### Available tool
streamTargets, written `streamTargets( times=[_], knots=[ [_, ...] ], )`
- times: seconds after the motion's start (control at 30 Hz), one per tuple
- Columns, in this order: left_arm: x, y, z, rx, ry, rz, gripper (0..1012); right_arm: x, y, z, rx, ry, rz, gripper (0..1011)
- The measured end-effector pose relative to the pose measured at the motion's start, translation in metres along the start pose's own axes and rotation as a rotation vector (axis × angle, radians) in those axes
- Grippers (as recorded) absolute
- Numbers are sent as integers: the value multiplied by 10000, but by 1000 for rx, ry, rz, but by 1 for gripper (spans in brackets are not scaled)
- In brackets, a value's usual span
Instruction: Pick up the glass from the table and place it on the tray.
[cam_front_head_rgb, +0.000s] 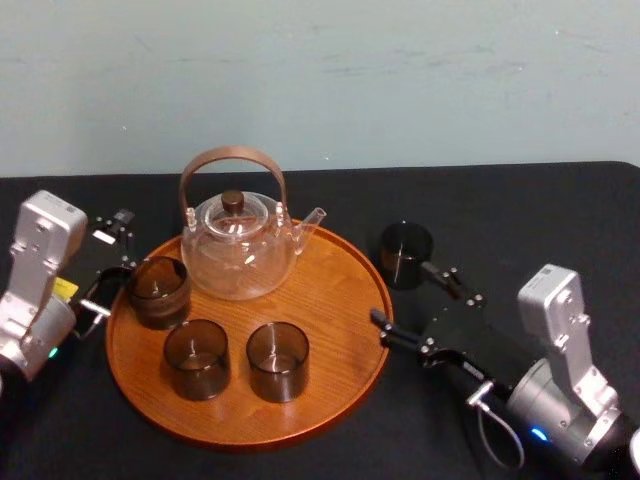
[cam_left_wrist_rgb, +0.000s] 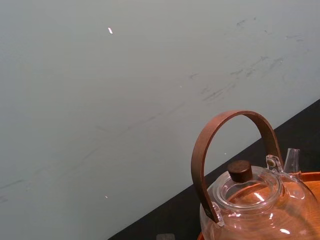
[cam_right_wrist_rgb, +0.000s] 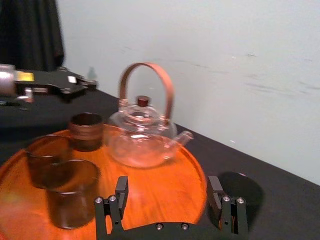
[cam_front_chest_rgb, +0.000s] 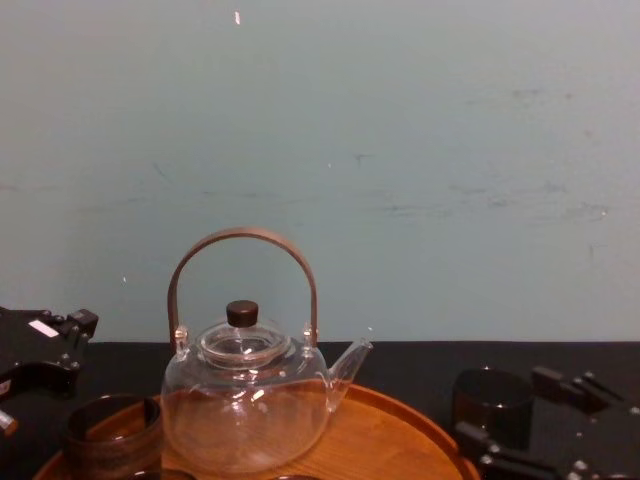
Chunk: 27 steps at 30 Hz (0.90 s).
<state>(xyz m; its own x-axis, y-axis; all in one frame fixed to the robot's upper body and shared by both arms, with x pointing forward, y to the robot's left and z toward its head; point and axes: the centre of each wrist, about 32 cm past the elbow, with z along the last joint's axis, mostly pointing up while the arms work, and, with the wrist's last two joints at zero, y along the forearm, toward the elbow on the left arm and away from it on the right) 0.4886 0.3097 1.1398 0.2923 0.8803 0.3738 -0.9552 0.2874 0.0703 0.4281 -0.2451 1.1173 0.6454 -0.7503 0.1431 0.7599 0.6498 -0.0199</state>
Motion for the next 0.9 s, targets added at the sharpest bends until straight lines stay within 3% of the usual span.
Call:
streamTargets(
  times=[0.33, 0.9],
  knots=[
    [0, 0, 0, 0, 0, 0, 0, 79, -57, -34, -39, 8, -107, 1002],
    [0, 0, 0, 0, 0, 0, 0, 271, 78, -86, -101, 62, -182, 1002]
  ],
)
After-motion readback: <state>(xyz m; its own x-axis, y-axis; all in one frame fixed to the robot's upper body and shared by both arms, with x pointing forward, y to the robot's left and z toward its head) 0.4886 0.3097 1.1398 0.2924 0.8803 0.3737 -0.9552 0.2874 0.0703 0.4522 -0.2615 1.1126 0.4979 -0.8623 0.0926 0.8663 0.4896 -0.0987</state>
